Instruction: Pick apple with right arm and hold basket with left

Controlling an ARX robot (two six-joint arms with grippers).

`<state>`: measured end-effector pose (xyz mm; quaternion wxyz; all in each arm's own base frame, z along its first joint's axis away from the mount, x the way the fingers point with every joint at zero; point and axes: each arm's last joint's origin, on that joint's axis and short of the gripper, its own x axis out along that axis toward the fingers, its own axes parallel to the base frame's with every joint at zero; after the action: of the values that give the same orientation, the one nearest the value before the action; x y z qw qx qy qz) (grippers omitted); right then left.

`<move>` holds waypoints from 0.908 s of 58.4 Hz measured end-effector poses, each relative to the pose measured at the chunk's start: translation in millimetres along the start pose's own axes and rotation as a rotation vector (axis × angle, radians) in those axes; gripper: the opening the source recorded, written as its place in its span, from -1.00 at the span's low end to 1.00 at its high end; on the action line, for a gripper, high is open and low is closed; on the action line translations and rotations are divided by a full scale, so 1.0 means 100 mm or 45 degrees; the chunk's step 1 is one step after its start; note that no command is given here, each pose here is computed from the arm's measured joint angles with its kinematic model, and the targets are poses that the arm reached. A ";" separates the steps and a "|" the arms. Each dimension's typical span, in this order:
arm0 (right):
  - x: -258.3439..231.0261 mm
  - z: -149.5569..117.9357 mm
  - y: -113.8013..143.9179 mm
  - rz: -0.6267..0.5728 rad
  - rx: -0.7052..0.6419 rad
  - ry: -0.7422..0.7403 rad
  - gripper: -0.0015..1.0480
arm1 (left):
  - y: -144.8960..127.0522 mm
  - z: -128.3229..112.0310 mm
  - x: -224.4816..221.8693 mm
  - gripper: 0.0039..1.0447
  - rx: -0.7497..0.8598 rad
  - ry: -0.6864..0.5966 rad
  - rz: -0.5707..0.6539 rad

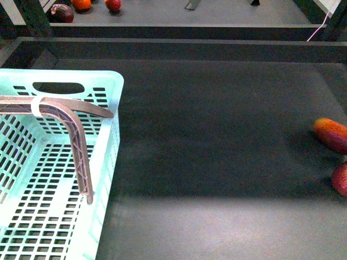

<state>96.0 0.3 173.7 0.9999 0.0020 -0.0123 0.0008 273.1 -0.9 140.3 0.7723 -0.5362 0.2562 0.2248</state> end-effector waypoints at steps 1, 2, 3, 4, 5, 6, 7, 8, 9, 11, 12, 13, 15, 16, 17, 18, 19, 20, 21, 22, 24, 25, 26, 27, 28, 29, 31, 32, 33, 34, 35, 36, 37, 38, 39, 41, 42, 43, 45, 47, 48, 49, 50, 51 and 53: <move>0.00 0.00 0.00 0.000 0.000 0.000 0.83 | 0.00 0.00 0.00 -0.24 0.000 0.001 0.001; 0.00 0.00 0.00 0.000 0.000 0.000 0.83 | 0.01 0.00 0.01 -0.31 -0.004 0.000 0.006; 0.00 0.00 0.00 0.000 0.000 0.000 0.83 | 0.02 0.00 0.01 -0.38 -0.009 0.001 0.011; 0.00 0.00 0.00 0.000 0.000 0.000 0.83 | 0.02 0.00 0.02 -0.41 -0.010 0.001 0.014; 0.00 0.00 0.00 0.000 0.000 0.000 0.83 | 0.03 0.00 0.03 -0.48 -0.011 0.003 0.019; 0.00 0.00 0.00 0.000 0.000 0.000 0.83 | 0.03 0.00 0.03 -0.55 -0.013 0.003 0.022; 0.00 0.00 0.00 0.000 0.000 0.000 0.83 | 0.03 0.00 0.03 -0.58 -0.018 0.003 0.024; 0.00 0.00 0.00 0.000 0.000 0.000 0.83 | 0.04 0.00 0.04 -0.65 -0.029 0.005 0.025; 0.00 0.00 0.00 0.000 0.000 0.000 0.83 | 0.04 0.00 0.04 -0.68 -0.040 0.005 0.025; 0.00 0.00 0.00 0.000 0.000 0.000 0.83 | 0.03 0.01 0.04 -0.75 -0.072 0.005 0.022; 0.00 0.00 0.00 0.000 0.000 0.000 0.83 | 0.02 0.01 0.04 -0.80 -0.093 0.008 0.018; 0.00 0.00 0.00 0.000 0.000 0.000 0.83 | 0.01 0.01 0.04 -0.84 -0.100 0.011 0.015; 0.00 0.00 0.00 0.000 0.000 0.000 0.83 | 0.00 0.02 0.04 -0.88 -0.097 0.012 0.009; 0.00 0.00 0.00 0.000 0.000 0.000 0.83 | -0.01 0.02 0.04 -0.88 -0.091 0.014 0.006; 0.00 0.00 0.00 0.000 0.000 0.000 0.83 | -0.03 0.02 0.04 -0.88 -0.084 0.016 0.003; 0.00 0.00 0.00 0.000 0.000 0.000 0.83 | -0.03 0.02 0.04 -0.88 -0.081 0.017 0.001; 0.00 0.00 0.00 0.000 0.000 0.000 0.83 | -0.04 0.01 0.04 -0.88 -0.076 0.018 -0.001; 0.00 0.00 0.00 0.000 0.000 0.000 0.83 | -0.06 0.00 0.04 -0.88 -0.073 0.021 -0.001; 0.00 0.00 0.00 0.000 0.000 0.000 0.83 | -0.07 0.00 0.04 -0.88 -0.071 0.023 -0.001; 0.00 0.00 0.00 0.000 0.000 0.000 0.83 | -0.09 -0.01 0.03 -0.88 -0.070 0.023 -0.001; 0.00 0.00 0.00 0.000 0.000 0.000 0.83 | -0.12 -0.02 0.03 -0.88 -0.062 0.027 -0.005; 0.00 0.00 0.00 0.000 0.000 0.000 0.83 | -0.15 -0.03 0.03 -0.88 -0.054 0.029 -0.010; 0.00 0.00 0.00 0.000 0.000 0.000 0.83 | -0.19 -0.05 0.02 -0.88 -0.042 0.036 -0.018; 0.00 0.00 0.00 0.000 0.000 0.000 0.83 | -0.22 -0.07 0.01 -0.88 -0.029 0.040 -0.027; 0.00 0.00 0.00 0.000 0.000 0.000 0.83 | -0.25 -0.08 0.01 -0.88 -0.023 0.044 -0.033; 0.00 0.00 0.00 0.000 0.000 0.000 0.83 | -0.29 -0.10 0.00 -0.88 -0.008 0.052 -0.045; 0.00 0.00 0.00 0.000 0.000 0.000 0.83 | -0.37 -0.14 -0.01 -0.88 0.019 0.066 -0.065; 0.00 0.00 0.00 0.000 0.000 0.000 0.83 | -0.39 -0.15 -0.01 -0.88 0.028 0.071 -0.072; 0.00 0.00 0.00 0.000 0.000 0.000 0.83 | -0.45 -0.18 -0.02 -0.88 0.044 0.081 -0.087; 0.00 0.00 0.00 0.000 0.000 0.000 0.83 | -0.50 -0.21 -0.03 -0.88 0.060 0.092 -0.104; 0.00 0.00 0.00 0.000 0.000 0.000 0.83 | -0.52 -0.23 -0.04 -0.88 0.066 0.097 -0.113; 0.00 0.00 0.00 0.000 0.000 0.000 0.83 | -0.58 -0.26 -0.05 -0.88 0.080 0.108 -0.130; 0.00 0.00 0.00 0.000 0.000 0.000 0.83 | -0.61 -0.27 -0.06 -0.88 0.088 0.114 -0.139; 0.00 0.00 0.00 0.000 0.000 0.000 0.83 | -0.66 -0.31 -0.08 -0.88 0.099 0.124 -0.157; 0.00 0.00 0.00 0.000 0.000 0.000 0.83 | -0.72 -0.34 -0.10 -0.88 0.111 0.135 -0.177; 0.00 0.00 0.00 0.000 0.000 0.000 0.83 | -0.80 -0.39 -0.12 -0.88 0.125 0.151 -0.208; 0.00 0.00 0.00 0.000 0.000 0.000 0.83 | -0.86 -0.43 -0.14 -0.88 0.134 0.161 -0.229; 0.00 0.00 0.00 0.000 0.000 0.000 0.83 | -0.91 -0.46 -0.16 -0.88 0.141 0.171 -0.248; 0.00 0.00 0.00 0.000 0.000 0.000 0.83 | -1.00 -0.51 -0.19 -0.88 0.153 0.188 -0.281; 0.00 0.00 0.00 0.000 0.000 0.000 0.83 | -1.08 -0.57 -0.23 -0.88 0.166 0.207 -0.313; 0.00 0.00 0.00 0.000 0.000 0.000 0.83 | -1.13 -0.60 -0.26 -0.88 0.174 0.219 -0.334; 0.00 0.00 0.00 0.000 0.000 0.000 0.83 | -1.15 -0.62 -0.27 -0.88 0.178 0.224 -0.344; 0.00 0.00 0.00 0.000 0.000 0.000 0.83 | -1.20 -0.65 -0.29 -0.88 0.185 0.238 -0.363; 0.00 0.00 0.00 0.000 0.000 0.000 0.83 | -1.22 -0.67 -0.30 -0.88 0.188 0.244 -0.373; 0.00 0.00 0.00 0.000 0.000 0.000 0.83 | -1.30 -0.75 -0.34 -0.88 0.204 0.272 -0.408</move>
<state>96.0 0.3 173.7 0.9999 0.0020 -0.0123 0.0008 316.2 -116.2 232.9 0.8069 -0.5276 0.2649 0.0199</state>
